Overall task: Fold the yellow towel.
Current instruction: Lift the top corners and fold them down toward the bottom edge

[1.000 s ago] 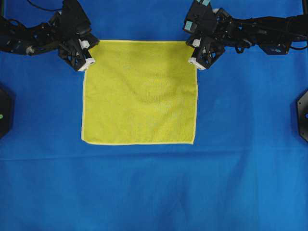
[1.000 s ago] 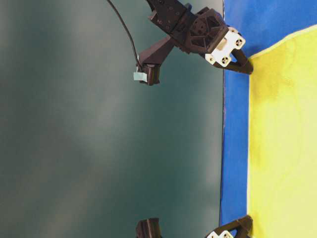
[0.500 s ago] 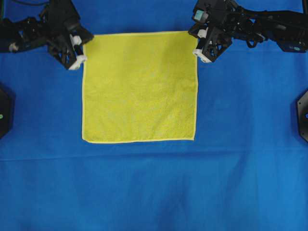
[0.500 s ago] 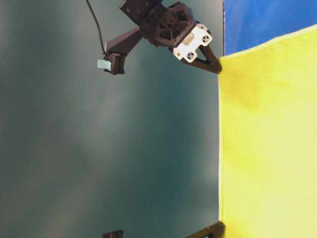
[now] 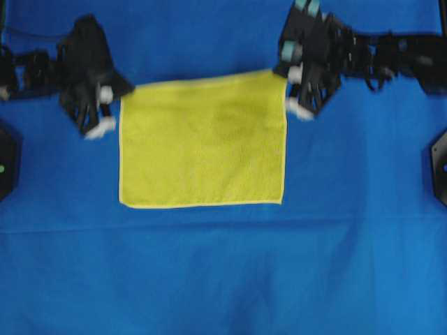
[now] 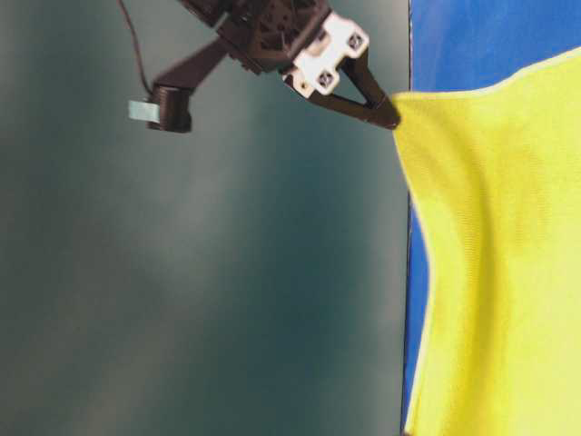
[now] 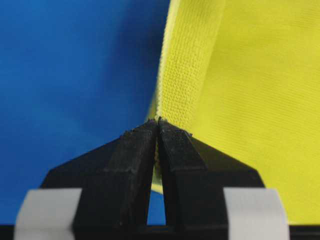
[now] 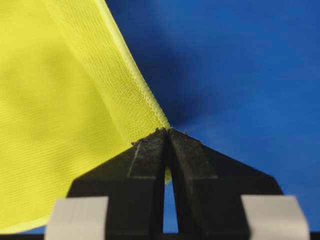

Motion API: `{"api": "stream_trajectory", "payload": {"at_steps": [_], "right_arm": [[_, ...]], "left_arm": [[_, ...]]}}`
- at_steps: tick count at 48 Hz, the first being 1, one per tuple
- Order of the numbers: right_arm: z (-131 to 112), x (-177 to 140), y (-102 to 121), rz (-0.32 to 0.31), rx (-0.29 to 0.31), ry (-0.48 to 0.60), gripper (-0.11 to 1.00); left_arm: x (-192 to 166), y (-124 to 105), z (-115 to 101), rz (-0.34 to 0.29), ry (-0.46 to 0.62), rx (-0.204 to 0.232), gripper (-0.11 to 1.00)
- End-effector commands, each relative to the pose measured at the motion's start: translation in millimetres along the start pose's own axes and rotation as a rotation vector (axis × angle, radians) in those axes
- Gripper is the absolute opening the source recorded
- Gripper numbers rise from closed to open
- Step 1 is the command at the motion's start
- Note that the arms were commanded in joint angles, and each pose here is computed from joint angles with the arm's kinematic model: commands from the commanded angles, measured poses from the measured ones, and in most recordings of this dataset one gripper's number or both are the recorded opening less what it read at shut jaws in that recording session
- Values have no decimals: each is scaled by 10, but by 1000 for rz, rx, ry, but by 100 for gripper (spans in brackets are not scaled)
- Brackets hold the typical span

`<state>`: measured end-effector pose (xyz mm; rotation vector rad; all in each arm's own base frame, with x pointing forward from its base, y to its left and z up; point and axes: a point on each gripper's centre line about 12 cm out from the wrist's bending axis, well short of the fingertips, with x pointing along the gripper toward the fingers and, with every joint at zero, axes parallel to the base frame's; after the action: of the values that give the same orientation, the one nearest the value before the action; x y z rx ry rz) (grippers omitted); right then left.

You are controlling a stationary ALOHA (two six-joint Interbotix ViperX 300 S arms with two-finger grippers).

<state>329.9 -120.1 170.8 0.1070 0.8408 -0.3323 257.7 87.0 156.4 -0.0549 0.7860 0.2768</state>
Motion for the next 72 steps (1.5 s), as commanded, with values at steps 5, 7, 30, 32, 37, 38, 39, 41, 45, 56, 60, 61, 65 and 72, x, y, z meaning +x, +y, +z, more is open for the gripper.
{"api": "stream_trajectory", "payload": {"at_steps": [5,7,30,32,37,38,39,41,45,56,60,61,65,72], "right_arm": [[-18,-151,383,76,-8,-17,2],[-44,-166,479,94,-12,-9,2],[-366,-191,1124,213,21,77,2],[-374,-184,1146,217,25,79,2],[-401,-168,1189,226,24,81,2],[-402,-161,1191,227,24,80,2],[-400,-157,1194,228,25,77,2],[-399,-145,1199,231,27,73,2],[-405,-110,1215,236,26,66,2],[-412,-77,1251,247,33,58,3],[-413,-97,1301,258,28,58,12],[-422,-97,1315,260,24,62,18],[-426,-138,1379,274,9,60,45],[-364,-270,1460,298,-9,38,63]], "left_arm": [[-106,-414,-55,-111,-11,69,1],[-112,-512,-94,-138,-2,75,1],[-52,-1201,-317,-320,10,97,1],[-40,-1229,-326,-327,6,100,1],[-7,-1283,-351,-338,5,113,1],[3,-1289,-356,-339,5,112,1],[12,-1290,-364,-339,8,113,1],[29,-1292,-382,-337,17,116,1],[54,-1293,-409,-334,30,121,1],[66,-1301,-396,-334,30,118,20],[54,-1306,-378,-336,27,111,41],[44,-1312,-361,-338,24,104,45],[0,-1324,-298,-344,12,85,62],[-126,-1315,-211,-347,17,72,59]]}}
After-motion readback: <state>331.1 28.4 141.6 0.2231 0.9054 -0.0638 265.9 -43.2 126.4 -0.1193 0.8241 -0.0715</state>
